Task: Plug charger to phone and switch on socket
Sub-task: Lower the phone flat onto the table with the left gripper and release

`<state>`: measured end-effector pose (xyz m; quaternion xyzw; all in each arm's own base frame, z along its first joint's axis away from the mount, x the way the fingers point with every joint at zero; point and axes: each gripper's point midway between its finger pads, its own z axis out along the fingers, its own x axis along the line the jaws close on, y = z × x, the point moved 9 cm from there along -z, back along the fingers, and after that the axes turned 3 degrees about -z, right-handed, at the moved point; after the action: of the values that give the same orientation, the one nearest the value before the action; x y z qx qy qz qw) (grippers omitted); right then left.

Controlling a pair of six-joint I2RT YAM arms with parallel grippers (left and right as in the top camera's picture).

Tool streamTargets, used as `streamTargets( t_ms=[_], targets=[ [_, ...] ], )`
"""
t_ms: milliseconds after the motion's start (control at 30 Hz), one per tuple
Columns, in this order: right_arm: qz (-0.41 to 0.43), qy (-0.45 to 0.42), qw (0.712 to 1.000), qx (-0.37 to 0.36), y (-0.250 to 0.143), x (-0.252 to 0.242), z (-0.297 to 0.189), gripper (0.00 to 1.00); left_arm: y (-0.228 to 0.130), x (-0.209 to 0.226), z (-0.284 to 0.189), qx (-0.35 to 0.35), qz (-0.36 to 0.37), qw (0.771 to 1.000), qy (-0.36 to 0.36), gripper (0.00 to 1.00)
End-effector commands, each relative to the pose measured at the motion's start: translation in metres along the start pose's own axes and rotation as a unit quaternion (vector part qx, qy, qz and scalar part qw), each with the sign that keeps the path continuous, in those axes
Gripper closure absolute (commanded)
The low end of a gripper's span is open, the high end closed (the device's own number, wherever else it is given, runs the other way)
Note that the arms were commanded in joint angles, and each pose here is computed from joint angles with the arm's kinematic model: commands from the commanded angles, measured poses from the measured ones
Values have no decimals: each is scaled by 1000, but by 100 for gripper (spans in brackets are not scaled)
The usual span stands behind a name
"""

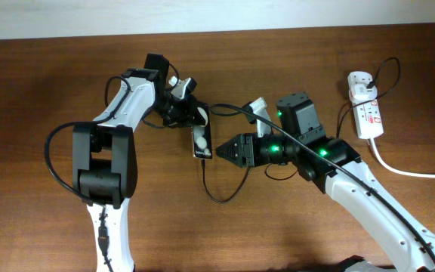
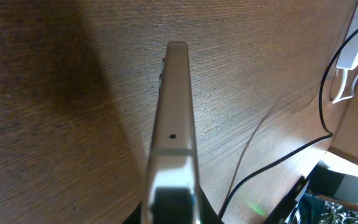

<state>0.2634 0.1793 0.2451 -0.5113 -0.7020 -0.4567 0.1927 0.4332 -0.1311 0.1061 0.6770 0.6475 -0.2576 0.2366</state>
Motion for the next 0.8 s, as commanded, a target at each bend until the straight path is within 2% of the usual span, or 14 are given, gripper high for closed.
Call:
streamTargets(
  t_ms=[0,200,267,433,700,767],
  targets=[
    [-20,-1,1000,-15,6,7,-6,53,0,1,2,3,-5,1000,-9,100],
    [-20,-1,1000,-14,6,7,-6,53,0,1,3,4,-7,1000,-8,100],
    [-20,-1,1000,-14,6,7,-6,53,0,5,4,4,-45,999,8,100],
    [-15,-13,1000,-14,5,5,-6,53,-2,19,21,24,-63,998,13,100],
    [-15,-15,1000,-15,5,5,-7,53,-2,23,24,26,-66,997,19,100],
    [-15,-15,1000,-15,5,5,-7,53,-1,25,24,24,-65,997,32,90]
  ],
)
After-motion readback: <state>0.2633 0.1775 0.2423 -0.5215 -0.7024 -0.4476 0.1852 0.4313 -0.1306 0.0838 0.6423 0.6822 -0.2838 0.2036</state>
